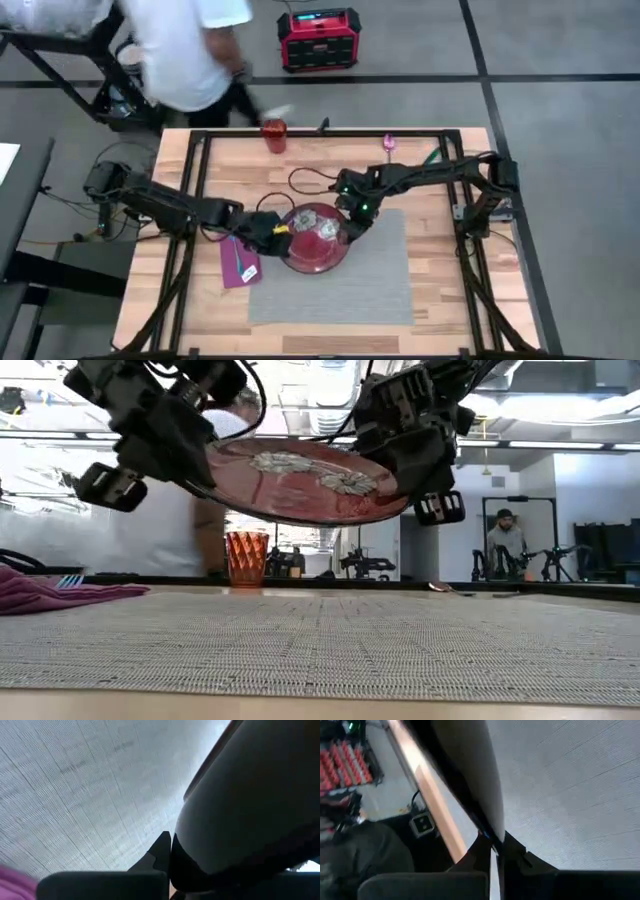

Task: Set table place
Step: Put the red plate on the left of the gray placemat

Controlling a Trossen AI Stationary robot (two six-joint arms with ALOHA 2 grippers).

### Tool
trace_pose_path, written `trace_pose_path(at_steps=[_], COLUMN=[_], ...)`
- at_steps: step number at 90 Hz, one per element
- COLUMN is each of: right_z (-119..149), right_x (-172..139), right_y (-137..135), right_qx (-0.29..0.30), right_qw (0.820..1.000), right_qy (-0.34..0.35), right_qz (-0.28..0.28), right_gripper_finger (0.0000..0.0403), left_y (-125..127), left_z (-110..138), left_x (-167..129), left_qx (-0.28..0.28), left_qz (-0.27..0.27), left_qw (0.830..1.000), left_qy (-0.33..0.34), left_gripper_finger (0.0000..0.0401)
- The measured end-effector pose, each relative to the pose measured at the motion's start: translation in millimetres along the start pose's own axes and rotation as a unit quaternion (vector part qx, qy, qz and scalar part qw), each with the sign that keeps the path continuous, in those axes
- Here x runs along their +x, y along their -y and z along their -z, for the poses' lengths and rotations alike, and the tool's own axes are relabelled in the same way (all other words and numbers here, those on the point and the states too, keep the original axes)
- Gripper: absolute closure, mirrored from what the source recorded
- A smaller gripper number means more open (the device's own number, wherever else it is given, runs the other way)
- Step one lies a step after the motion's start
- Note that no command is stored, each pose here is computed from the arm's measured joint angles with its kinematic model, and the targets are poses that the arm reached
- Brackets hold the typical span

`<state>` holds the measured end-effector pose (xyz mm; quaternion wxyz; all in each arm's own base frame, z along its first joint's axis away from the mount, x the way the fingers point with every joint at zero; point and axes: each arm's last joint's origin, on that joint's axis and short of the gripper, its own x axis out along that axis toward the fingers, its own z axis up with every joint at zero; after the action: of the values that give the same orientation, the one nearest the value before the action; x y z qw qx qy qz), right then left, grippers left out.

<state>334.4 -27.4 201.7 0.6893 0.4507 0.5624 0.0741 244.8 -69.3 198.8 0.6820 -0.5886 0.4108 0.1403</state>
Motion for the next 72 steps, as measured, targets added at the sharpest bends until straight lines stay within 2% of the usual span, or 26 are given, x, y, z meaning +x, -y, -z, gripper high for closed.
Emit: trace_pose_path(at_steps=[3, 9, 13, 16, 24, 33, 50, 64, 72], right_z=[1.7, 9.3, 8.3, 7.3, 9.2, 8.7, 6.1, 4.7, 3.7], right_x=[0.9, 1.9, 2.2, 2.3, 3.2, 4.5, 5.2, 5.5, 5.4], right_y=[-0.9, 2.0, 1.6, 1.4, 1.9, 0.7, 0.2, -2.0, -2.4], right_qx=[0.0, 0.018, 0.015, 0.012, 0.007, 0.0, -0.005, -0.02, -0.026], right_qw=[1.0, 0.999, 0.999, 0.999, 0.999, 0.999, 0.998, 0.999, 0.999], right_qy=[-0.007, -0.032, -0.028, -0.025, -0.025, -0.017, 0.007, 0.007, 0.011], right_qz=[0.0, 0.016, 0.016, 0.017, 0.031, 0.038, 0.057, 0.037, 0.035], right_gripper_finger=[0.0399, 0.0397, 0.0397, 0.0397, 0.0399, 0.04, 0.0401, 0.0402, 0.0402], left_y=[-0.2, -6.9, -15.7, -17.6, -14.7, -28.8, -22.4, -15.7, -15.9], left_z=[2.7, 10.7, 14.8, 16.9, 16.2, 13.9, -2.5, -12.1, -13.3], left_x=[0.5, 1.2, 3.2, 4.7, 4.5, 9.5, 9.9, 9.9, 10.2], left_qx=[0.006, 0.007, 0.003, -0.003, 0.008, 0.0, -0.009, -0.02, -0.025], left_qz=[-0.002, -0.029, -0.066, -0.071, -0.069, -0.125, -0.094, -0.056, -0.057], left_qw=[1.0, 0.998, 0.995, 0.993, 0.996, 0.991, 0.995, 0.997, 0.996], left_qy=[-0.004, -0.054, -0.075, -0.09, -0.06, -0.037, 0.014, 0.052, 0.064], left_gripper_finger=[0.0399, 0.0397, 0.0392, 0.0387, 0.0378, 0.0376, 0.0385, 0.0379, 0.0372])
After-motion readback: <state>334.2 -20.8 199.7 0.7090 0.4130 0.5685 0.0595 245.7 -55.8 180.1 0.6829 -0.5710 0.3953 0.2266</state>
